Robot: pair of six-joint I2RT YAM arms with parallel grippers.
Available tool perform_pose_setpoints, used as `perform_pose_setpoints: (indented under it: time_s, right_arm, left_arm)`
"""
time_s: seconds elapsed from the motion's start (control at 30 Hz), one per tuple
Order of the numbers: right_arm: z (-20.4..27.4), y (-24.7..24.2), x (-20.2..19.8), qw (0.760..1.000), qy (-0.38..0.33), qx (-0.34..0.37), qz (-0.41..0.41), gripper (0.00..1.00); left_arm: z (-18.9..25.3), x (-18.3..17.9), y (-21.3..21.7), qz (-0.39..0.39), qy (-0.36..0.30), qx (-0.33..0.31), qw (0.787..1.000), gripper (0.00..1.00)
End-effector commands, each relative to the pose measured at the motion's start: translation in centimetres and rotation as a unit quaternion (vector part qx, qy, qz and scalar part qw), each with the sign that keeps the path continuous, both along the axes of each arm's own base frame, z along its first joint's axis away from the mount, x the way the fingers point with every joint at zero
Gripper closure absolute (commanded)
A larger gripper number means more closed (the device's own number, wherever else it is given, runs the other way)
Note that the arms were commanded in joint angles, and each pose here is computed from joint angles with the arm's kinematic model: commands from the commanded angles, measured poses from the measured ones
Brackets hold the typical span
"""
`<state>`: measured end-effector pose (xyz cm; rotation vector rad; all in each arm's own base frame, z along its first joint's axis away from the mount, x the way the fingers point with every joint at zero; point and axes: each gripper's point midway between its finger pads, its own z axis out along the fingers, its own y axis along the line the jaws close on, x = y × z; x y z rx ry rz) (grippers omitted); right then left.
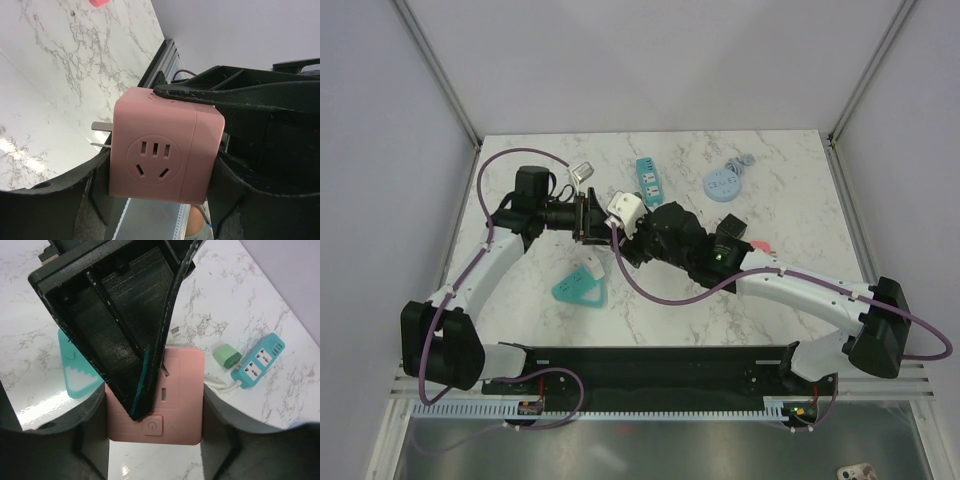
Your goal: Insert the plug
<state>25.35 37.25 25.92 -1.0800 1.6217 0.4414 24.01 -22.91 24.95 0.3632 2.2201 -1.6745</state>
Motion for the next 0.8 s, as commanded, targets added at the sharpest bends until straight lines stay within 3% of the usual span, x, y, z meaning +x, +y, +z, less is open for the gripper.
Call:
perform_pose_setpoints:
  time_s: [0.0, 0.03, 0.1, 0.2, 0.23, 0.27, 0.47, 0.57, 0.67, 0.77]
  right_arm:
    - [0.5, 0.1, 0.6, 1.000, -0.013, 0.000, -0.021, 0.74]
    - [0.1, 0.0, 0.6, 1.000, -0.011, -0.002, -0.022, 0.87]
    - [-0.3, 0.1, 0.3, 1.000, -0.007, 0.002, -0.017, 0.99]
    - [0.0, 0.2, -0.1, 1.000, -0.002, 0.017, -0.011, 1.00]
    - [0.1, 0.2, -0.2, 1.000, -0.001, 0.019, -0.011, 1.00]
    - [0.1, 0.2, -0.2, 1.000, 0.002, 0.021, -0.014, 1.00]
    - [-0.6, -0.1, 0.0, 0.999, 0.029, 0.015, -0.037, 1.00]
    - [-0.7, 0.2, 0.0, 0.997, 0.056, 0.023, -0.052, 1.00]
    - [-0.5, 0.7, 0.1, 0.992, 0.096, 0.035, -0.074, 1.00]
    - [-0.8, 1.6, 0.0, 0.982, 0.152, 0.044, -0.106, 1.00]
  left_arm:
    - [2.7, -0.8, -0.1, -0.012, -0.029, -0.022, 0.999, 0.68]
    - [2.7, -0.6, -0.1, -0.003, -0.033, -0.017, 0.999, 0.58]
    - [2.9, -0.3, 0.0, 0.009, -0.034, -0.013, 0.999, 0.55]
    - [3.1, 0.0, -0.1, 0.018, -0.024, -0.011, 0.999, 0.43]
    - [3.2, 0.1, -0.1, 0.022, -0.018, -0.011, 1.000, 0.27]
    - [3.2, 0.2, -0.1, 0.025, -0.017, -0.010, 1.000, 0.23]
    - [3.0, 1.9, 0.8, 0.081, -0.020, 0.017, 0.996, 0.14]
    - [2.3, 4.5, 3.0, 0.160, -0.012, 0.054, 0.986, 0.09]
    - [1.6, 7.5, 6.8, 0.258, 0.000, 0.083, 0.963, 0.05]
    - [0.0, 10.1, 13.1, 0.392, -0.002, 0.150, 0.908, 0.04]
